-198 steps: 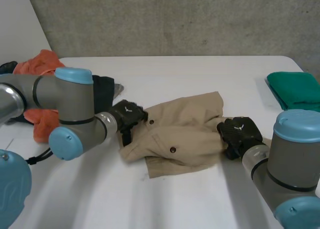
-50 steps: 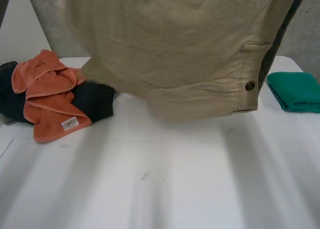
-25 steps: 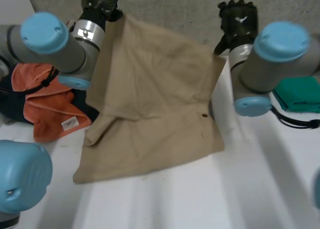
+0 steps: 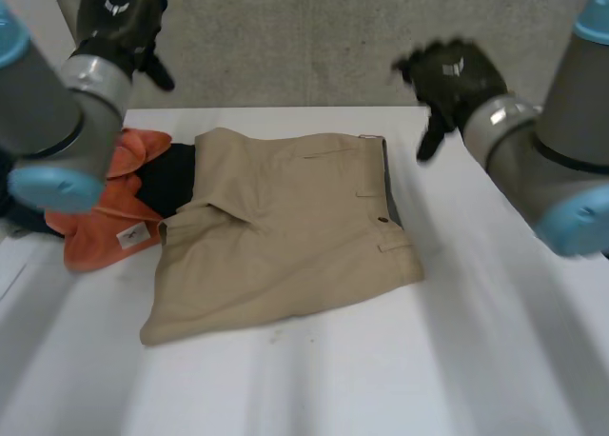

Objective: Fold the laundry.

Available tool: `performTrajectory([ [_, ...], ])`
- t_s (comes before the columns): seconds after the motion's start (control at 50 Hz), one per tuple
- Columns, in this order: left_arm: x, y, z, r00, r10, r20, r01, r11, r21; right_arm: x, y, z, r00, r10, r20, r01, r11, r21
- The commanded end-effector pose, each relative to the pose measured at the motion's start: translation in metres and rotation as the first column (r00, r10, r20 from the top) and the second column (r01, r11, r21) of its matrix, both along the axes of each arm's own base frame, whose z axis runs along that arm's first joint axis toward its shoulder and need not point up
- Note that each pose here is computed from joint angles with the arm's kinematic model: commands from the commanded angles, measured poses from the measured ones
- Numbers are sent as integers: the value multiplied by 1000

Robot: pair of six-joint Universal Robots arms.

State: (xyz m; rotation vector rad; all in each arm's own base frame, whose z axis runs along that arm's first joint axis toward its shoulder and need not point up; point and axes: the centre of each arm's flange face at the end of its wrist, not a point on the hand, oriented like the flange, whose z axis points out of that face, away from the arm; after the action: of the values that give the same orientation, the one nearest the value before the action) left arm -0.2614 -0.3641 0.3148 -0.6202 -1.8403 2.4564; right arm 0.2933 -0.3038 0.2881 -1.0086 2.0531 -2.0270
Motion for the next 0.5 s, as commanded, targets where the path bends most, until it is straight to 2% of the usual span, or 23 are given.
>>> performTrajectory([
  [0.02,29,107,-61,991,-60,121,12,931,364,-30,51,-53,987,44,-152,4,953,304],
  [0.08,39,143,-87,982,-93,164,10,893,450,-33,67,-79,971,117,-208,-34,931,363],
  [0.14,43,163,-102,969,-129,212,10,875,483,-34,79,-97,957,179,-229,-78,918,390],
  [0.24,51,185,-130,931,-185,314,-14,844,537,-29,82,-119,954,216,-208,-137,931,338],
  [0.3,51,185,-135,927,-192,323,-16,838,545,-24,76,-132,956,213,-204,-144,941,306],
  [0.44,53,174,-164,922,-196,334,-55,788,614,-13,52,-150,963,192,-187,-153,967,203],
  [0.5,54,167,-170,926,-180,332,-61,797,601,-10,45,-159,963,190,-188,-153,969,195],
])
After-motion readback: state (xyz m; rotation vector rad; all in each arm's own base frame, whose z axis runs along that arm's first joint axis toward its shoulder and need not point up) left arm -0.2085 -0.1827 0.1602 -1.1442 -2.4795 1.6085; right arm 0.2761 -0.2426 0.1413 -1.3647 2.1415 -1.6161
